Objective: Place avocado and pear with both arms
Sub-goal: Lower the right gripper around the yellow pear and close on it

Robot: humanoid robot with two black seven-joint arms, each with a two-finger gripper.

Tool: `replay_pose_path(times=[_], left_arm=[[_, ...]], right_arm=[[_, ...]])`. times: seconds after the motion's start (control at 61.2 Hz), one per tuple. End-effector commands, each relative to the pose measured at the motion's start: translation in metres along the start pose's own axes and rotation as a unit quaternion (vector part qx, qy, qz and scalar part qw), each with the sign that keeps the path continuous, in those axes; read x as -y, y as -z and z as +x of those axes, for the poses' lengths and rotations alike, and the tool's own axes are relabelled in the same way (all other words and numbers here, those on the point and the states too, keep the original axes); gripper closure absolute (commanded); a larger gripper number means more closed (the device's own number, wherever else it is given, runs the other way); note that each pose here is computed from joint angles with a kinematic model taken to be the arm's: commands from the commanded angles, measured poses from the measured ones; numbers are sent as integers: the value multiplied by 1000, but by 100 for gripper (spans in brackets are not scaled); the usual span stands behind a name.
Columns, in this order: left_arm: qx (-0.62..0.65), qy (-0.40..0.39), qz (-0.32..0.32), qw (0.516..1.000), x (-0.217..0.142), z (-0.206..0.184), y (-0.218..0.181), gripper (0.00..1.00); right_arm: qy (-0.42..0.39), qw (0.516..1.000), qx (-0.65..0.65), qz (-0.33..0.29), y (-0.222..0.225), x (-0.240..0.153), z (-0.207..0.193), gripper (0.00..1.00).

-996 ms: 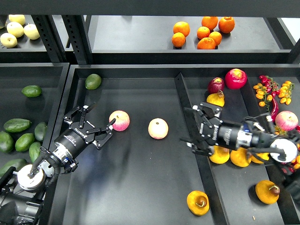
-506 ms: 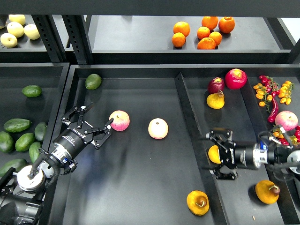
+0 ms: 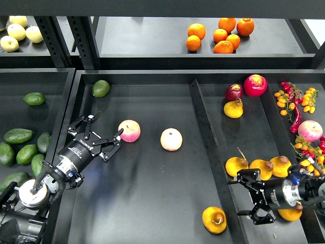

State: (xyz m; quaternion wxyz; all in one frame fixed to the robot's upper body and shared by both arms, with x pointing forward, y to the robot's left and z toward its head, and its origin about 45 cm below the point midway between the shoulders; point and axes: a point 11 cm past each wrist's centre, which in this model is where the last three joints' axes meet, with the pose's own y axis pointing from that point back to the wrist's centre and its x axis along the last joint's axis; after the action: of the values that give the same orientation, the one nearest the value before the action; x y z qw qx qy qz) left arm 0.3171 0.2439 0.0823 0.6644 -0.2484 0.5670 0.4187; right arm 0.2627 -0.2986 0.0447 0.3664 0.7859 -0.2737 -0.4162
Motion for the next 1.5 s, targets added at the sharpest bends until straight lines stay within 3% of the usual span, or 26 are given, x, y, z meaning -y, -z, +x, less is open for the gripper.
replay_pose_path(times=[0.0, 0.996, 1.127, 1.486], left_arm=[[2, 0, 1, 1000, 0, 0, 0, 14], [3, -1, 6, 1000, 1, 0, 3, 14], [4, -1, 7, 1000, 1, 0, 3, 14], [4, -2, 8, 1000, 1, 0, 4, 13]], right_arm=[[-7, 1000, -7, -12, -5, 5, 2, 1], [31, 999, 6, -24, -14, 51, -27, 2], [33, 999, 5, -22, -13, 53, -29, 10], [35, 999, 12, -15, -10, 56, -30, 50]])
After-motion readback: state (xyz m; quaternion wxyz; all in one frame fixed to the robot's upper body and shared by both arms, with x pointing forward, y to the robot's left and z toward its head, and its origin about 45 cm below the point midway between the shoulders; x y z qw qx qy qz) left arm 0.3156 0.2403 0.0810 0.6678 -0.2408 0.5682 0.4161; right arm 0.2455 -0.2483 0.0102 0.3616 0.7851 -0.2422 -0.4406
